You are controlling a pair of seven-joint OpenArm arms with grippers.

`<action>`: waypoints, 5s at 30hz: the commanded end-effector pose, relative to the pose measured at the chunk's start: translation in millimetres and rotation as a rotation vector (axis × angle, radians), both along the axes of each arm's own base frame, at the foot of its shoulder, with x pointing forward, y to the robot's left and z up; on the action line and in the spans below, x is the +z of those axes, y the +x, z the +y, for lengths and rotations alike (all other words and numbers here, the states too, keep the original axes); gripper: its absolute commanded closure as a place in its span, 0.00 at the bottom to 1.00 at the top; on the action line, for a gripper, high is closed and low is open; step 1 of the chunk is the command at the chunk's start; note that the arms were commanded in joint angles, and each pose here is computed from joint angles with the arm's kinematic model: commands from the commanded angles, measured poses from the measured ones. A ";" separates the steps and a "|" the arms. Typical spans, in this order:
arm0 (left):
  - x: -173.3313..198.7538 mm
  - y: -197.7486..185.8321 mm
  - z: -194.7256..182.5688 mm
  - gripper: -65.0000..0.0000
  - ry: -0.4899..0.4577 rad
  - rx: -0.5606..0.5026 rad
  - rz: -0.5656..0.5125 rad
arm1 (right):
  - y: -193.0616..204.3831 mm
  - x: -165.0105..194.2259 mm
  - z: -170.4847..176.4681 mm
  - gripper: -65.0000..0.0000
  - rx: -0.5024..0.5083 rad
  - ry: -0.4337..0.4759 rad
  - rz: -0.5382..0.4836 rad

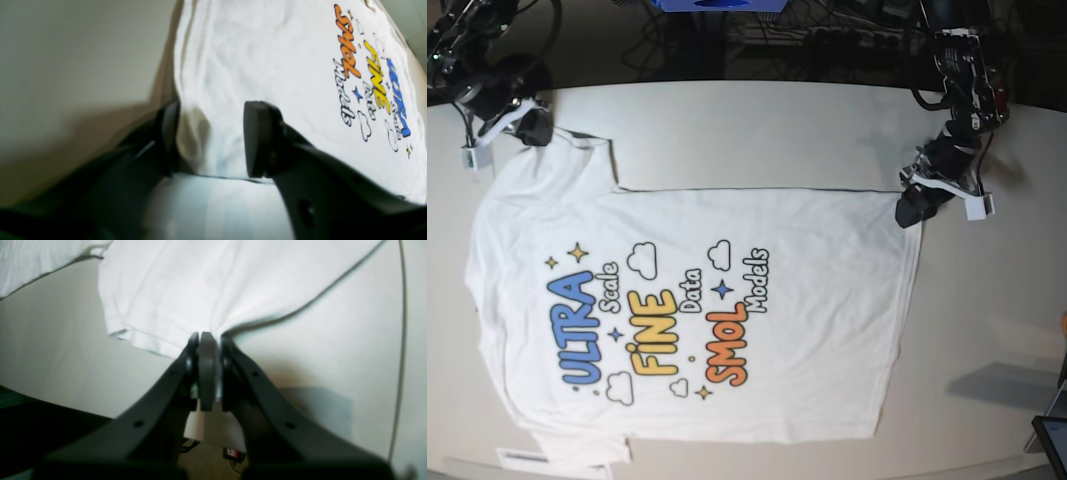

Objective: Fold the T-shirt properly
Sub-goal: 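Lower both grippers to the shirt's shoulder corners and pinch them, then lift the shoulders with both grippers and pull the shirt taut, then drag the shirt toward the robot with both grippers, smoothing it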

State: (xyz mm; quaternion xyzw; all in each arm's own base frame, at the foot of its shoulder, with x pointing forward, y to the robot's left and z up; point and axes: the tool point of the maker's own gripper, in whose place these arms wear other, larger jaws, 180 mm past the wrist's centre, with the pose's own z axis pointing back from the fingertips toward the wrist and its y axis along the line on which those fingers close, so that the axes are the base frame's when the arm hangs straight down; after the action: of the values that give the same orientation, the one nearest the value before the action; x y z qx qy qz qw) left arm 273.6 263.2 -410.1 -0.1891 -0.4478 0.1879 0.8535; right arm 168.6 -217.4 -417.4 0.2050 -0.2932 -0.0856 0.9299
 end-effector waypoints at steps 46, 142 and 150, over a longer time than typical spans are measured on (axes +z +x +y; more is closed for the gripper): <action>67.7 -58.5 8.6 1.00 0.213 -0.071 -0.036 | -22.1 58.2 -26.8 0.99 0.113 -0.286 -0.054; 97.8 -18.4 67.5 1.00 0.133 0.291 -0.183 | 109.3 95.7 -25.9 0.99 0.394 -0.573 -0.220; 94.6 1.0 77.2 1.00 0.081 0.358 -0.193 | 130.5 91.5 -34.1 0.99 0.360 -0.537 -0.215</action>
State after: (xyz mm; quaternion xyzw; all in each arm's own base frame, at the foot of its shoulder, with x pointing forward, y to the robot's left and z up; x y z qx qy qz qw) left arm 271.2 330.6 -330.0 -0.0998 -0.5389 0.3015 0.7802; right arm 291.5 -243.8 -339.3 0.0255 -0.3442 0.1802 0.9211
